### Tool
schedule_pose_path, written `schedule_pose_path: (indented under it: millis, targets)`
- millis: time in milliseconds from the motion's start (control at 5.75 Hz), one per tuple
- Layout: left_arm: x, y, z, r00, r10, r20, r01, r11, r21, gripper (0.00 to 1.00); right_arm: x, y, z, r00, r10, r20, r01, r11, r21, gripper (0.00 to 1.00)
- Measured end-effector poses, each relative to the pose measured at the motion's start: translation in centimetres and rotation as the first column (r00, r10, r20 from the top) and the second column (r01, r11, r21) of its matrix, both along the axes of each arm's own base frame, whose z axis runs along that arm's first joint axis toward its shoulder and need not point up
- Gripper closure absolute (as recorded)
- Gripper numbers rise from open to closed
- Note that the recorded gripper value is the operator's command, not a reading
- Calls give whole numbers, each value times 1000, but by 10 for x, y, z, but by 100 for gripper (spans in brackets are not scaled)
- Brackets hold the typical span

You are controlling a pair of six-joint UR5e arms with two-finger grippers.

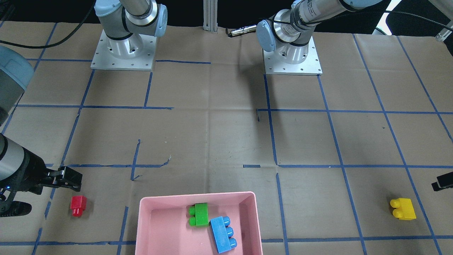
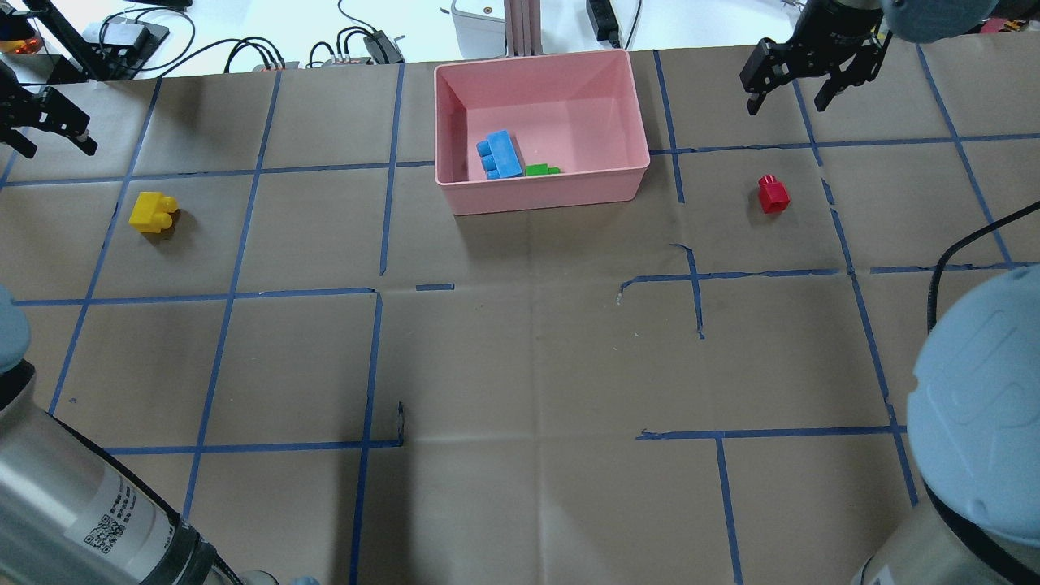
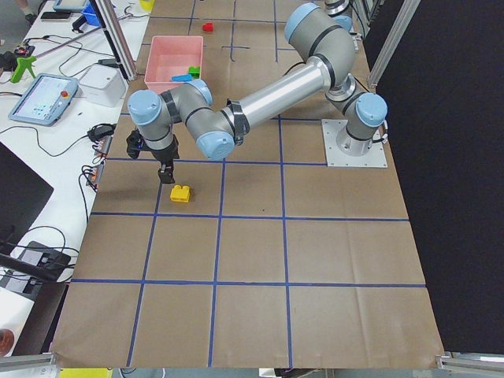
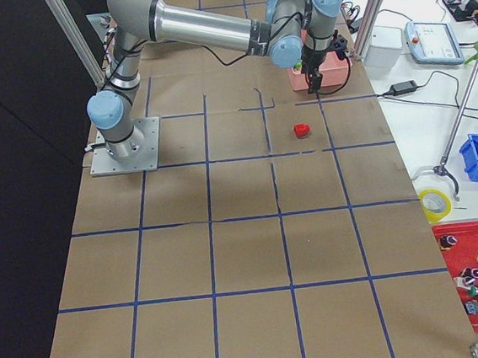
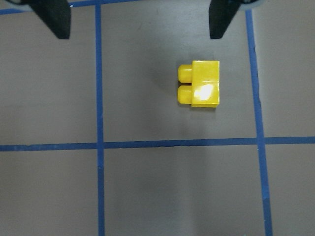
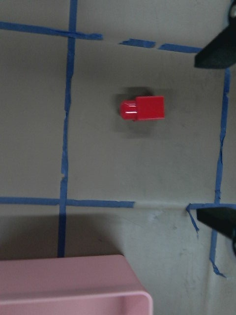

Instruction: Put all blocks into box

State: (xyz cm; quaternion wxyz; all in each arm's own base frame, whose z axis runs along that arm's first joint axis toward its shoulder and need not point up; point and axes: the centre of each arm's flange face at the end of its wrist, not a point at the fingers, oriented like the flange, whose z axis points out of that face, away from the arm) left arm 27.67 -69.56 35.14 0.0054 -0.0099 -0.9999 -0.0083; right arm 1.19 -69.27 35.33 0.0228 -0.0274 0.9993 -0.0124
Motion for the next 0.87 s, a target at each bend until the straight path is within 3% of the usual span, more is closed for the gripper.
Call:
schedule_pose_path:
  millis: [348, 696, 870]
  targets:
    - [-14, -15, -50, 1000, -1, 15, 1, 1000, -13, 0, -21, 3, -75, 999, -32, -19, 31, 998, -57, 1]
    - [-22, -14, -108, 1000, -9, 9, 9, 1000, -7, 1, -25, 15, -136, 999, -37, -6, 37, 999, 13, 1]
    - [-22, -10, -127, 1000, -10, 10, 10, 1000, -5, 1, -25, 18, -152, 999, -36, -5, 36, 999, 29, 14]
